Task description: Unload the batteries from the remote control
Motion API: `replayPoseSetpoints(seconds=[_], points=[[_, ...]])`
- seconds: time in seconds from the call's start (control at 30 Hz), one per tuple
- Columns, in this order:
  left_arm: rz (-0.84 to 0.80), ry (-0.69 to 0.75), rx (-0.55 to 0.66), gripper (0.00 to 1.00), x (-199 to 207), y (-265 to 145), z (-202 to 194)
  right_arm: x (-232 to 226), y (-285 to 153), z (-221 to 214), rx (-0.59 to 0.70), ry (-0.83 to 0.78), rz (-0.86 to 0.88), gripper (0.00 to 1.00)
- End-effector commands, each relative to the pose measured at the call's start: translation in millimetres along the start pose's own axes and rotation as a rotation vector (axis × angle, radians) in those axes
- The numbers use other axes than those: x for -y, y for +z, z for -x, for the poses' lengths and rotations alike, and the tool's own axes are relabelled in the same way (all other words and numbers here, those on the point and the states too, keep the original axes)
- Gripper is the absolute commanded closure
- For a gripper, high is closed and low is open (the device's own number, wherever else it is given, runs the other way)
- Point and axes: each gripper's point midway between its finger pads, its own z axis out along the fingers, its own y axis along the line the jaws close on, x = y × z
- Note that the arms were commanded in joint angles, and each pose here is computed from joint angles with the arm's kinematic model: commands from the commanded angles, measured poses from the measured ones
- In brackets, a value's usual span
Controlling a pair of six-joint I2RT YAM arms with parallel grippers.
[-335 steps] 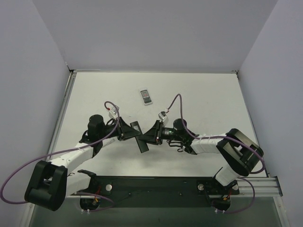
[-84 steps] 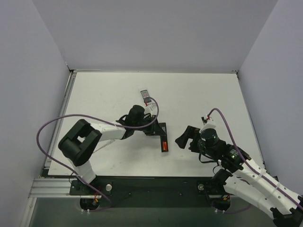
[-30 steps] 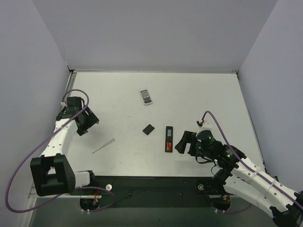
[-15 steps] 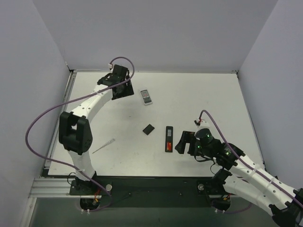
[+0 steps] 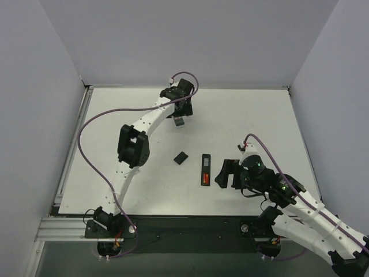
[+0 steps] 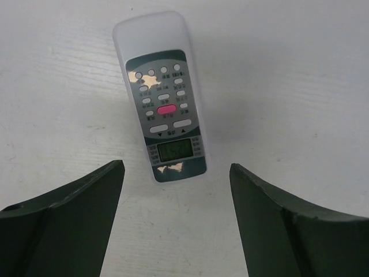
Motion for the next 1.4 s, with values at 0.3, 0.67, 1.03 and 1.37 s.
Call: replayPoseSetpoints(seconds=[0.3,0.67,1.03,1.37], points=[[0.001,-0.018,-0.064,0.14,0,30,-22,2,-12,5,0.033,-0.016,0.008,0.19],[0.055,-0.013,-0.106,0.17,-9,49,-43,8,-15,6,0.05,-0.029,-0.008,0.19],[0.094,0.031,-0.12,0.31,-14,58,-56,8,-22,6,0.05,-0.042,-0.007,0.19],[0.011,0.03,-0.203,0.67,-19,38,-73,11,-23,0,0.05,0.006,-0.007,0.19]])
